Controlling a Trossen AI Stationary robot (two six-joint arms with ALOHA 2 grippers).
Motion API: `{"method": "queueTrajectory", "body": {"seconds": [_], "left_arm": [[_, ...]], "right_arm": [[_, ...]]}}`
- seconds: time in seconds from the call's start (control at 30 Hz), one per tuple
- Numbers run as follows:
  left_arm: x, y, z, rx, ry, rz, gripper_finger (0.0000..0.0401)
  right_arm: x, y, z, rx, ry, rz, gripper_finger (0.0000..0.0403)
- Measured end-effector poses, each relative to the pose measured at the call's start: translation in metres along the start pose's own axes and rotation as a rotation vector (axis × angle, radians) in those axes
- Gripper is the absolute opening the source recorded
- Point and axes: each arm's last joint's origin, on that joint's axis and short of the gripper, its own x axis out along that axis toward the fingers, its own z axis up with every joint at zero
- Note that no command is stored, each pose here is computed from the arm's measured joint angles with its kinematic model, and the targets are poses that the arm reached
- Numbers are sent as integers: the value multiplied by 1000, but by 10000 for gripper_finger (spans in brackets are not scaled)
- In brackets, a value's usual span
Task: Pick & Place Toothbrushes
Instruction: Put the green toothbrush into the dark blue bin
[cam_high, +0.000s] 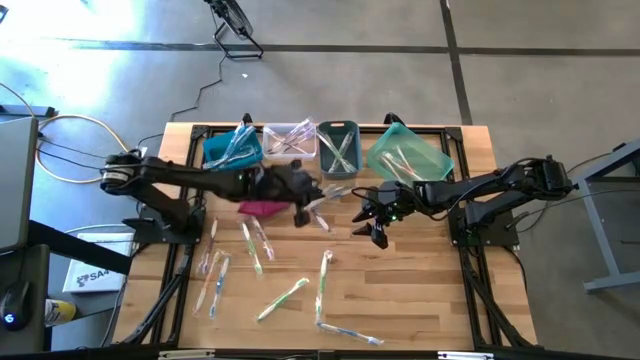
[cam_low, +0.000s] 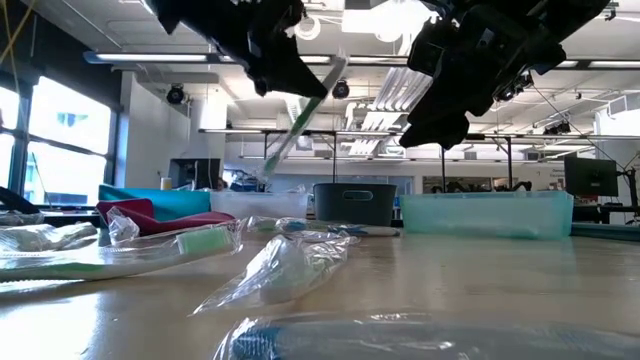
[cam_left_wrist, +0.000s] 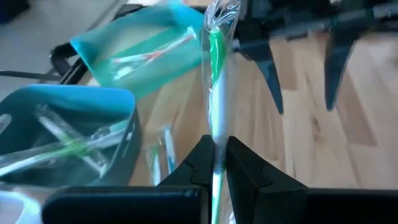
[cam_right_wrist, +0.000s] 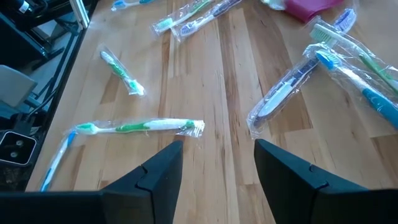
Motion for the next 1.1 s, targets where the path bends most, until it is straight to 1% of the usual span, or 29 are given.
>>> {"method": "queueTrajectory", "body": {"seconds": [0.1,0.13,0.2,0.3,0.4,0.47,0.53,0.6,0.7,0.9,1.1], "left_arm": [[5,17,0,-29,-20,-78,17],[6,21,2,-34,-50,-108,17],[5,28,7,-32,-149,-167,17],[5,39,8,-33,-270,-245,17],[2,46,12,-37,-362,-285,17],[2,46,12,-39,-367,-292,17],[2,45,11,-38,-360,-303,17],[2,39,12,-30,-366,-333,17],[1,34,12,-25,-368,-348,17],[1,32,13,-24,-370,-351,17],[1,32,13,-23,-372,-351,17]], "right_arm": [[0,0,0,-3,0,0,191],[0,0,0,-3,-1,-2,191],[0,0,0,-4,-1,-2,191],[0,0,1,-6,-15,-13,191],[0,-1,3,-10,-44,-48,191],[0,-1,5,-16,-69,-69,191],[-1,-1,9,-48,-113,-104,191],[-1,-1,14,-78,-175,-140,191],[-2,0,22,-95,-274,-170,191],[-4,3,31,-118,-370,-141,191],[-6,5,36,-190,-427,-133,191]]}}
